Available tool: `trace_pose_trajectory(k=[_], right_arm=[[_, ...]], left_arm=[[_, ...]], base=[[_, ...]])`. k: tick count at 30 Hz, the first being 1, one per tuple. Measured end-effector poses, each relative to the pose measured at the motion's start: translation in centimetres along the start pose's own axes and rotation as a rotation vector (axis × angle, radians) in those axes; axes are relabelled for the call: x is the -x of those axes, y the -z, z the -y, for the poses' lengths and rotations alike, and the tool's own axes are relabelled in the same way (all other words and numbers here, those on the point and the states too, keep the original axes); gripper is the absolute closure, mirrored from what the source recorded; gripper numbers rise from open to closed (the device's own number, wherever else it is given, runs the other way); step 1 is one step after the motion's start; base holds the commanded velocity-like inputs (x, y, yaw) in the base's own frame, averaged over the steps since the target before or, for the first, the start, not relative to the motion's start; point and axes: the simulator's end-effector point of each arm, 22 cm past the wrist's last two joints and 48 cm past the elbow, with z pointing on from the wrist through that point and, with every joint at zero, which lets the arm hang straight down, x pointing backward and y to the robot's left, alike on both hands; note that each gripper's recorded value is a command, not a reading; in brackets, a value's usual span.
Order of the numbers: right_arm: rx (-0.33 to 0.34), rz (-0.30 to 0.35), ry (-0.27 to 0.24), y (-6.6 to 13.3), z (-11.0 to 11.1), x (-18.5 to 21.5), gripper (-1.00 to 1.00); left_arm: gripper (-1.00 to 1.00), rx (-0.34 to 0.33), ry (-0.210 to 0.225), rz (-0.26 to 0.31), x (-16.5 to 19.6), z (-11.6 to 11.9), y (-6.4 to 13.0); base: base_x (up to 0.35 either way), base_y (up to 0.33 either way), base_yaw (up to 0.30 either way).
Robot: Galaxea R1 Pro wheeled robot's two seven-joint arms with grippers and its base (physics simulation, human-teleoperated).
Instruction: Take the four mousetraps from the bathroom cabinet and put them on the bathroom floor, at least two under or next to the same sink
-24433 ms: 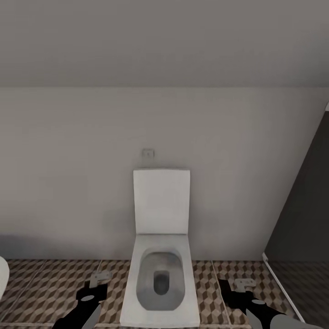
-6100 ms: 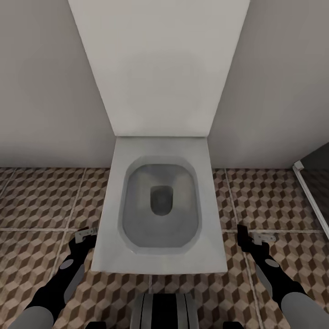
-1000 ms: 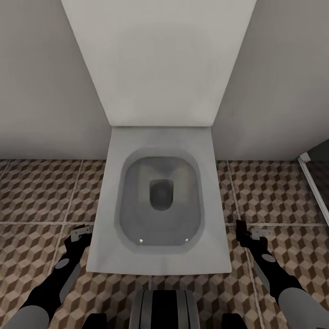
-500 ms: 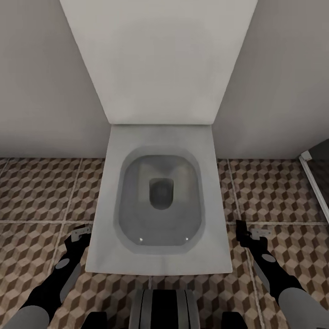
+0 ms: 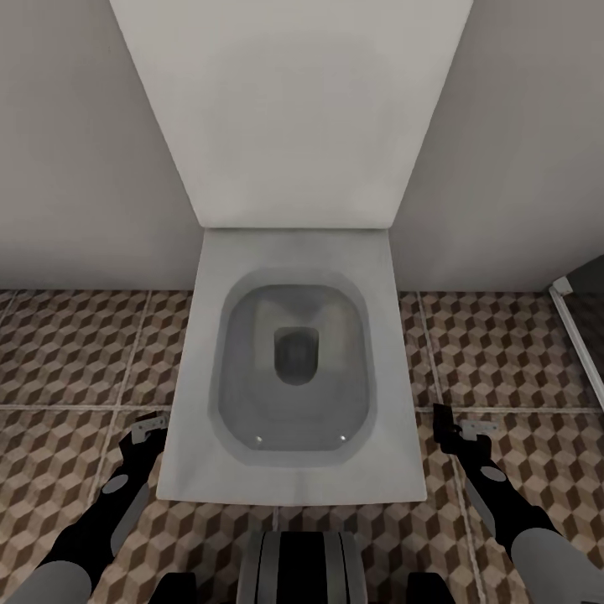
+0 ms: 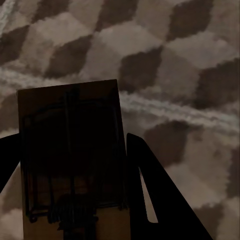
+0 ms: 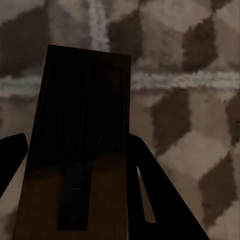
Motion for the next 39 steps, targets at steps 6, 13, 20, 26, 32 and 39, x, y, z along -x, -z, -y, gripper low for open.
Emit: trace_pose_trajectory(k=[6,13,20,26,32,39], right_arm=[[0.0,0.0,-0.001,0.0,0.0,0.0,1.0],[0.0,0.0,0.0,0.0,0.0,0.0,1.0],[0.001,0.0,0.001,0.0,0.0,0.0,1.0],[0.001,0.001,0.001,0.0,0.0,0.0,1.0],[0.003,0.002,0.004,0.0,-0.1,0.0,1.0],[0.004,0.001,0.005,0.0,-0.2,0.0,1.0]], left_arm=[[1.0,-0.006,0.005,-0.002,-0.2,0.5,0.1],[1.0,-0.008,0.008,-0.003,-0.2,0.8,0.1],[1.0,-0.014,0.013,-0.007,-0.4,1.2,0.1],[1.0,-0.02,0.015,-0.018,-0.7,1.6,0.2],[1.0,-0.03,0.007,-0.06,-1.4,1.9,0.1],[1.0,-0.064,-0.001,-0.108,-1.8,2.5,-0.2]], base=[[0.0,0.0,0.0],[0.0,0.0,0.0],[0.0,0.0,0.0],[0.0,0.0,0.0],[0.0,0.0,0.0],[0.0,0.0,0.0]])
